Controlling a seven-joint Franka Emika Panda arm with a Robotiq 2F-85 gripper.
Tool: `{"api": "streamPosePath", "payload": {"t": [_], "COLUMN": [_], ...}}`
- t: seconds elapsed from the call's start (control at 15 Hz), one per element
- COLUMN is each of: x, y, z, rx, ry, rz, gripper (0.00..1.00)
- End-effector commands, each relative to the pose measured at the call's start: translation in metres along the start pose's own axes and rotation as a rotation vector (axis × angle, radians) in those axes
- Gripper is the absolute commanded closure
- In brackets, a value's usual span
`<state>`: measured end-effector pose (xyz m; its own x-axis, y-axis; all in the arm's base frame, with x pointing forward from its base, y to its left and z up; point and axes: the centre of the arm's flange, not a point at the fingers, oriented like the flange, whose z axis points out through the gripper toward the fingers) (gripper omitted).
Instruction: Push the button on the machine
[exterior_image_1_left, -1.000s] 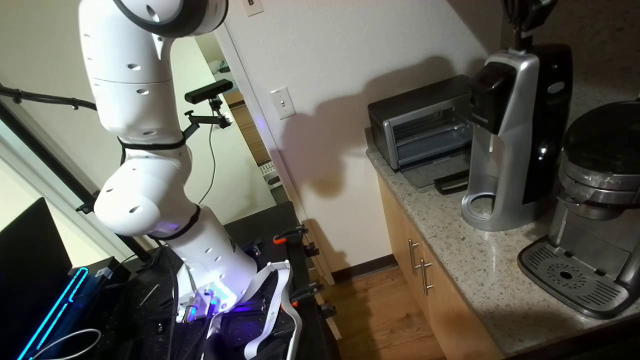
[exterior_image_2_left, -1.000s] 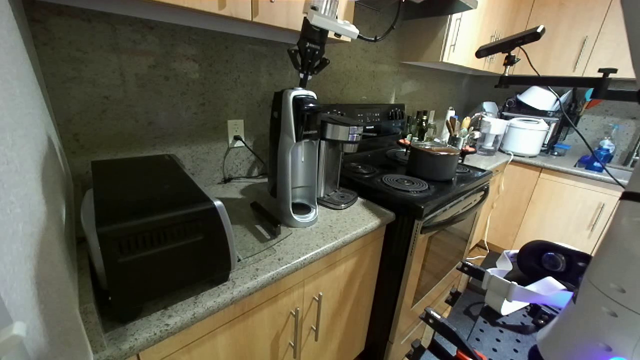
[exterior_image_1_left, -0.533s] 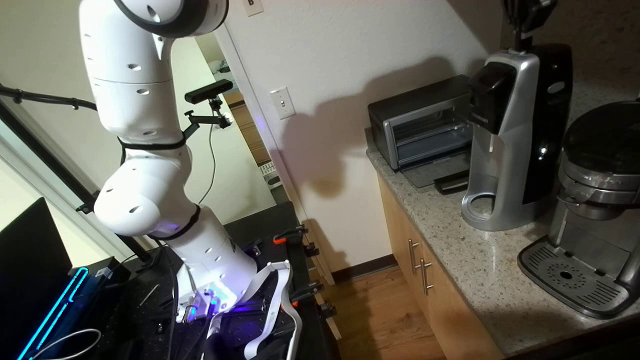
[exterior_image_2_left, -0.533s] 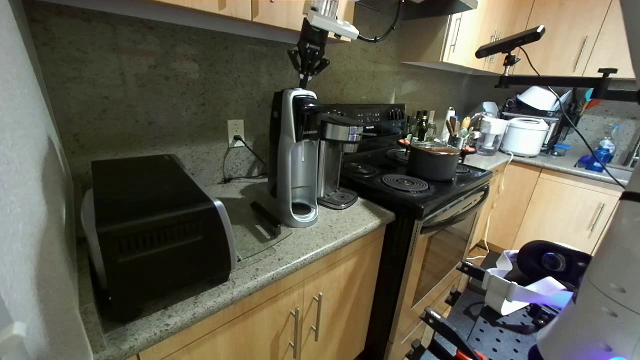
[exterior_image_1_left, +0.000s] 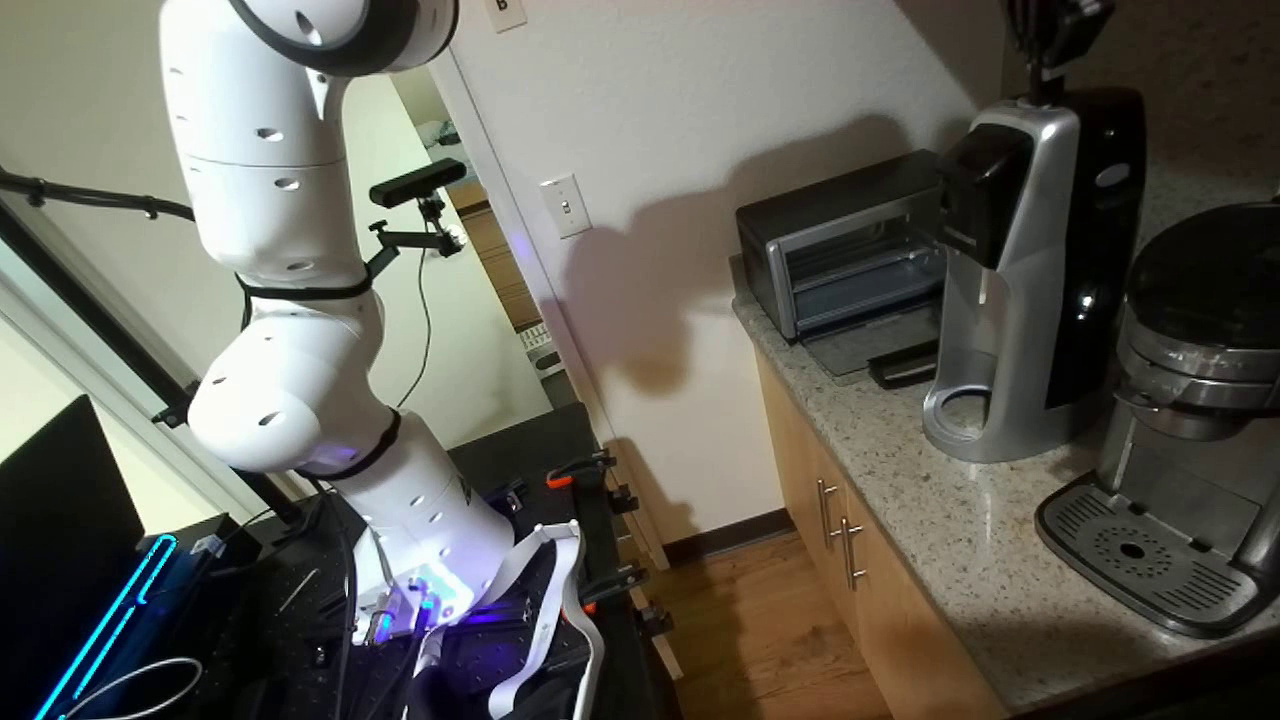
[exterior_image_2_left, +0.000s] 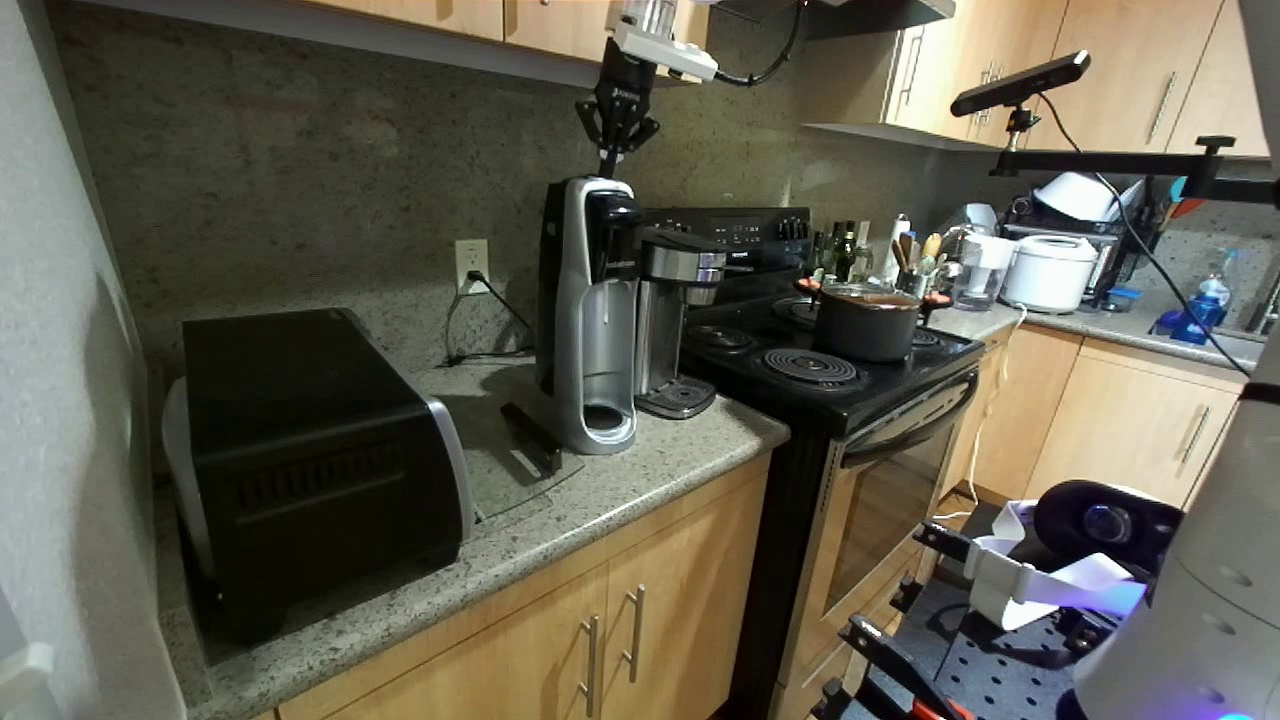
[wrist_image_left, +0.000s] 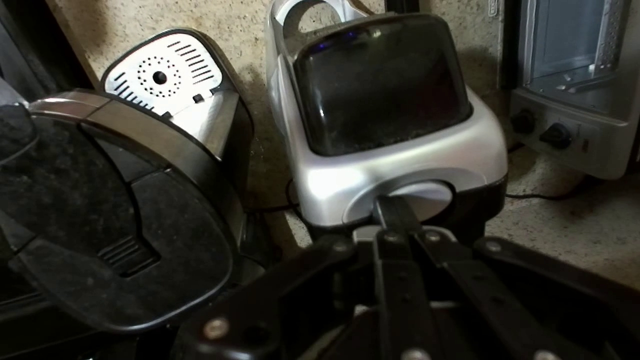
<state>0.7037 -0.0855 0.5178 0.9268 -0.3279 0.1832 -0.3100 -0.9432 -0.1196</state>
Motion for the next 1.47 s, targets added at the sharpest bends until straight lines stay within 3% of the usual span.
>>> {"api": "streamPosePath", "payload": {"t": [0.0, 0.4, 1.4], "x": [0.009, 0.008, -0.017], "y": [0.004, 0.003, -0.012], "z": [0.012, 0.008, -0.086], "rx": [-0.030, -0.031, 0.014], "ry": [-0.006, -0.005, 0.061], "rz": [-0.007, -0.011, -0.041], "gripper": [1.00, 1.00, 1.00]}}
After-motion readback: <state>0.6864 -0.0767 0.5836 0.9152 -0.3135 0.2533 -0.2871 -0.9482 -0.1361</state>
